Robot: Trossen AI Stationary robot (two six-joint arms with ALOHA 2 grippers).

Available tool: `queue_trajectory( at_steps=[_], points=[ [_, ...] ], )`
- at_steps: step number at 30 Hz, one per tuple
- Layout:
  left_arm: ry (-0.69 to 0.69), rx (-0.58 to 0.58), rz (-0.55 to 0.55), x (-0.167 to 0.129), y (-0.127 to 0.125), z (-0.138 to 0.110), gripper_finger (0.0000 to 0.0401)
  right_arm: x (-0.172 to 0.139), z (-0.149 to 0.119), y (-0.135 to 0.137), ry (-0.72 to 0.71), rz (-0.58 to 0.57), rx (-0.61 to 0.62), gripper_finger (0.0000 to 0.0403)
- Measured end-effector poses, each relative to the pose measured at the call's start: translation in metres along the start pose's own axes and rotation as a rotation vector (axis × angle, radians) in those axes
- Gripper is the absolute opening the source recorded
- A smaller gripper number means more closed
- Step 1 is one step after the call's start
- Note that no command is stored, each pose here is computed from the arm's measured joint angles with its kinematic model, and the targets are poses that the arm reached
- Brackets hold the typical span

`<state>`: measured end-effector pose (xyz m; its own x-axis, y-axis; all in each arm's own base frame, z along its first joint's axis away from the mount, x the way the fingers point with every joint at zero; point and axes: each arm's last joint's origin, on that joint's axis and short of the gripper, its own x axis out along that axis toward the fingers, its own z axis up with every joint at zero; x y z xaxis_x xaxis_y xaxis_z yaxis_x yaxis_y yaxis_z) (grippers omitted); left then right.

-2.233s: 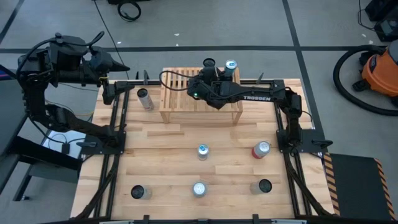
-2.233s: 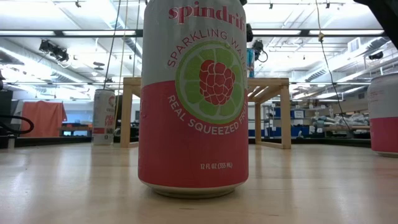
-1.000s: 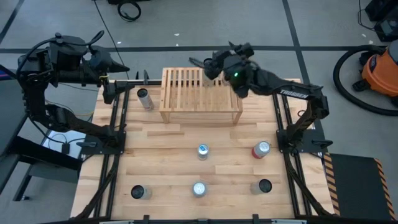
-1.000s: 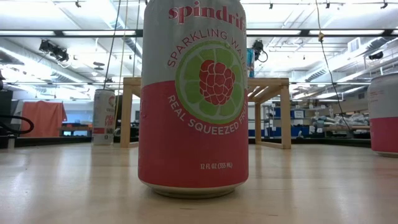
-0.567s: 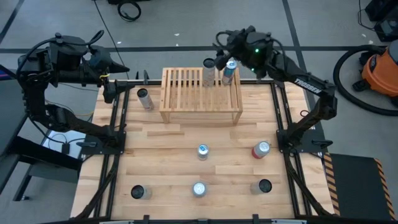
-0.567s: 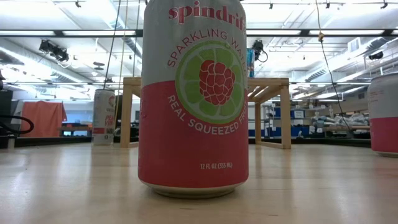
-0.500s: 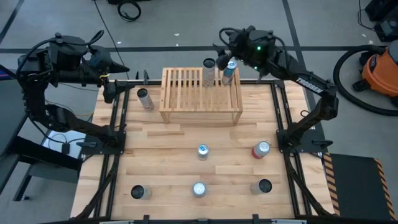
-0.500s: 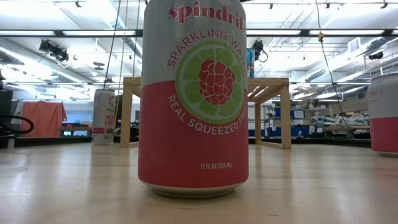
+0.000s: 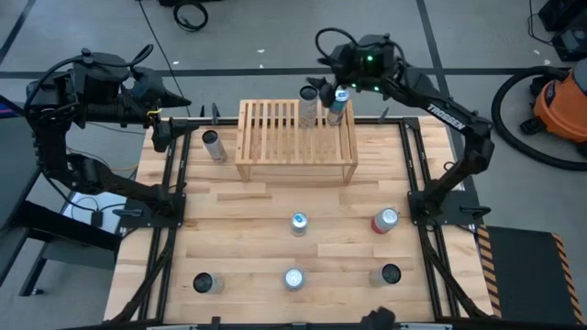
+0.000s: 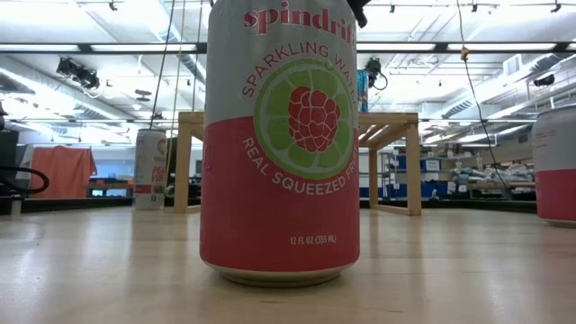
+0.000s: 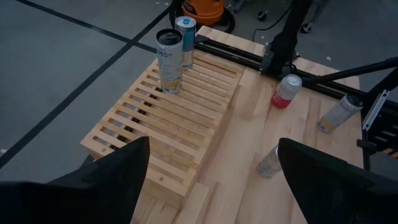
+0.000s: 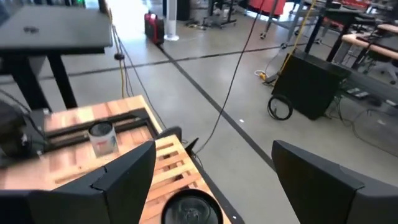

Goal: Place canned beverage on shelf
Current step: Put the left white and yellow soda can on the shelf

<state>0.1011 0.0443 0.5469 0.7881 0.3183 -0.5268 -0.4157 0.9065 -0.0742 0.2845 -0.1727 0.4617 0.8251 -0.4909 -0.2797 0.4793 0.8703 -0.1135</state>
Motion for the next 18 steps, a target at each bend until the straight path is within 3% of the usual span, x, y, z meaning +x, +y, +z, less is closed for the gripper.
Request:
queue_trajectory(
  at_steps=[7,18],
  points=[
    [0.000,0.000,0.000,0.000,0.000,0.000,0.0357,0.012,-0.013,0.002,0.099,0.047,-0.090,0.0331],
    [0.000,0.000,0.000,0.000,0.000,0.000,0.0357,0.021,-0.028,-0.004,0.197,0.115,-0.057,0.0331]
  ],
)
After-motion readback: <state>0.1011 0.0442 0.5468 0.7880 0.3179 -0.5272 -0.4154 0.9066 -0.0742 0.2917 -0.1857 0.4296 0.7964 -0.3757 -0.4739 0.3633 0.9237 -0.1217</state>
